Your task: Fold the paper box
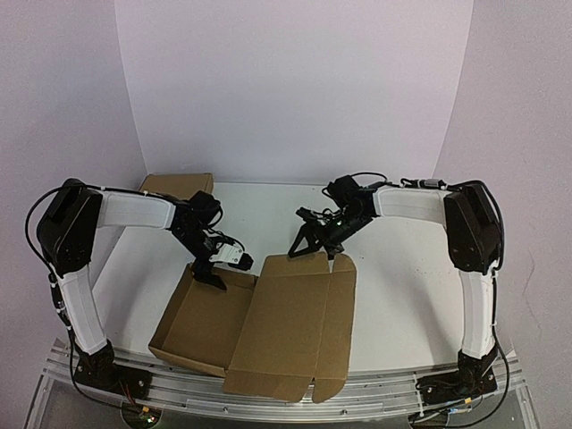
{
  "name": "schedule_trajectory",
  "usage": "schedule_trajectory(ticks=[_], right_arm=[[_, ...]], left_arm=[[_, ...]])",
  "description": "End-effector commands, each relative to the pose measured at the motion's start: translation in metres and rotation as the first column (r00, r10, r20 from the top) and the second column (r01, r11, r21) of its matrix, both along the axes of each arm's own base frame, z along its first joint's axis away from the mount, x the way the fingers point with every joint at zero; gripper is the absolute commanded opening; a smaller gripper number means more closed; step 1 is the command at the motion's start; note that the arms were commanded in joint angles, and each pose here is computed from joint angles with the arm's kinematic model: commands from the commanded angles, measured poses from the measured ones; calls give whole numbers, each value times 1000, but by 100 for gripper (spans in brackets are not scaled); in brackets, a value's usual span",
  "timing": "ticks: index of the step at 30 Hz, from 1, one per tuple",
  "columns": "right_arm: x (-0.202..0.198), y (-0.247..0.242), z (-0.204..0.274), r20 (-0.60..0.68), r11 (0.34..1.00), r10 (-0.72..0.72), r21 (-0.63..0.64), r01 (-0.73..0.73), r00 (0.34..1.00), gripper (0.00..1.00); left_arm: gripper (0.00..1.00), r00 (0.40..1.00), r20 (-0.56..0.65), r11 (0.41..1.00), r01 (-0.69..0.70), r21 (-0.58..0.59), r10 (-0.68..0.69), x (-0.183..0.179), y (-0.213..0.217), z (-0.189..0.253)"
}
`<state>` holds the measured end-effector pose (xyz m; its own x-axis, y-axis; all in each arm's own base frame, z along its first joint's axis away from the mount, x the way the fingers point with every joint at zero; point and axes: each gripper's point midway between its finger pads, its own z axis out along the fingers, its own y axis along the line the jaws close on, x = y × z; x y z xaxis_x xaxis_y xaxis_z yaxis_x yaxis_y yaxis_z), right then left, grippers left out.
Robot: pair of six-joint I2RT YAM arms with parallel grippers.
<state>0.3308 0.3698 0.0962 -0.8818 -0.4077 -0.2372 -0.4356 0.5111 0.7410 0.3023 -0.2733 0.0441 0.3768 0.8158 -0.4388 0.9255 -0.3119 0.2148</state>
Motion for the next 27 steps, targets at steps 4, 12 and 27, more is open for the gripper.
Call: schedule_trajectory(ticks=[4, 12, 27], right_arm=[[2, -1, 14, 50, 1000, 9, 17, -10, 999, 90], [7, 1, 20, 71, 1000, 6, 24, -8, 997, 90], [7, -2, 28, 106, 1000, 1, 17, -2, 994, 90]], left_arm=[[84, 1000, 11, 999, 12, 33, -12, 12, 34, 15], [63, 993, 95, 990, -82, 112, 71, 44, 55, -6], [0, 983, 170, 970, -108, 219, 71, 47, 76, -37]])
